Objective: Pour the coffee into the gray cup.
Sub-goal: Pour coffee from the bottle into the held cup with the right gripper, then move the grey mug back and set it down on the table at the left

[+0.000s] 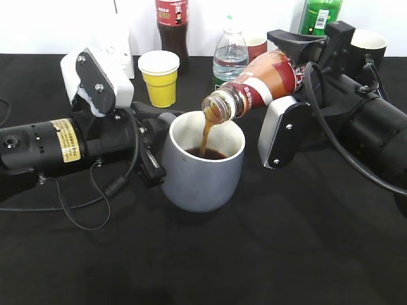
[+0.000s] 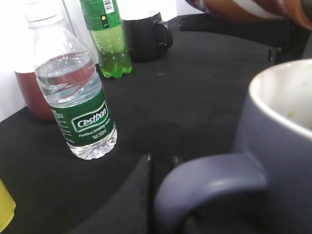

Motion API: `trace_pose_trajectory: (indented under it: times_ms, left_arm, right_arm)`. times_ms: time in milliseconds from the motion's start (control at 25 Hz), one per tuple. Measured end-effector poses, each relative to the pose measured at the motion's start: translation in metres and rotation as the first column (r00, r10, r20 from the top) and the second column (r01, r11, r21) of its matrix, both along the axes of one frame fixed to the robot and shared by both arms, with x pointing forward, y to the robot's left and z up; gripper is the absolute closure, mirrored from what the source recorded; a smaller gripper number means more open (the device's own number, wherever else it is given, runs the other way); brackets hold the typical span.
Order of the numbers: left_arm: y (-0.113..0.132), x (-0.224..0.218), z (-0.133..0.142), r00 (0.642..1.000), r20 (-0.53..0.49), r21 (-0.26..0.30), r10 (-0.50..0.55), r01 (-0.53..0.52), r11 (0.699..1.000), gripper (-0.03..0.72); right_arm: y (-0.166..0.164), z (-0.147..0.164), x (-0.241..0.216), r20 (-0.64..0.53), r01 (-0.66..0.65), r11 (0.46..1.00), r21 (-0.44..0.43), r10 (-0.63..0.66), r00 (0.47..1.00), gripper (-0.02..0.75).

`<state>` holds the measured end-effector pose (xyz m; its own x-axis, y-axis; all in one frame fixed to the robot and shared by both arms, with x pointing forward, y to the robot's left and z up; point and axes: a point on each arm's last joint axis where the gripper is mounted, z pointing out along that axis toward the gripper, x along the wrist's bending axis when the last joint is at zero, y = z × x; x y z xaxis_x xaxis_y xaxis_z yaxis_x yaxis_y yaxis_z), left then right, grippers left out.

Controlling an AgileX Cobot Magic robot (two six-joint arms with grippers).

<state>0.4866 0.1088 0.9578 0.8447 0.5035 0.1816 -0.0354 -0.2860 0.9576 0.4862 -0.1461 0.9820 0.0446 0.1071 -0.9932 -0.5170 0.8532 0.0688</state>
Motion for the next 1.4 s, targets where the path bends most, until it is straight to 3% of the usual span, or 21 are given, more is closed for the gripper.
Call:
trace_pose_trajectory:
  times_ms: [480, 640, 840, 920, 1000, 1120, 1200, 1240, 1400]
  left_arm:
    - [0.000, 0.000, -0.002, 1.000, -0.004, 0.003, 0.000, 0.000, 1.000, 0.622]
    - [-0.001, 0.000, 0.002, 1.000, 0.015, -0.037, -0.009, 0.010, 0.999, 0.622]
    - [-0.002, 0.000, 0.006, 1.000, 0.027, -0.077, -0.003, 0.005, 0.997, 0.622]
    - [-0.002, 0.000, 0.006, 1.000, 0.027, -0.077, -0.003, 0.005, 0.997, 0.622]
    - [-0.002, 0.001, 0.006, 1.000, 0.026, -0.078, -0.002, 0.004, 0.997, 0.622]
    - [0.001, 0.005, 0.006, 0.998, 0.003, -0.098, 0.062, -0.062, 0.993, 0.622]
    - [0.006, 0.010, 0.004, 0.992, 0.000, -0.090, 0.128, -0.128, 0.988, 0.622]
    - [0.010, 0.014, 0.001, 0.988, -0.012, -0.084, 0.154, -0.155, 0.984, 0.622]
    - [0.032, 0.031, -0.011, 0.964, -0.051, -0.060, 0.260, -0.263, 0.963, 0.622]
  right_arm:
    - [0.000, 0.000, 0.000, -0.007, -0.001, 1.000, 0.012, 0.001, 1.000, 0.209]
    - [0.000, 0.000, 0.000, -0.067, -0.009, 0.993, 0.115, 0.016, 0.998, 0.209]
    - [0.000, 0.000, 0.000, -0.175, -0.005, 0.952, 0.306, 0.061, 0.983, 0.209]
    - [0.000, 0.000, 0.000, -0.233, 0.008, 0.911, 0.412, 0.097, 0.968, 0.209]
    - [0.000, 0.000, 0.000, -0.316, 0.046, 0.818, 0.573, 0.169, 0.934, 0.209]
    - [0.000, 0.000, 0.000, -0.407, 0.149, 0.610, 0.778, 0.310, 0.859, 0.209]
    - [0.000, 0.000, 0.000, -0.434, 0.233, 0.456, 0.859, 0.408, 0.803, 0.209]
    - [0.000, 0.000, 0.000, -0.438, 0.252, 0.424, 0.870, 0.428, 0.791, 0.209]
    - [0.000, -0.001, 0.000, -0.450, 0.271, 0.413, 0.870, 0.435, 0.780, 0.209]
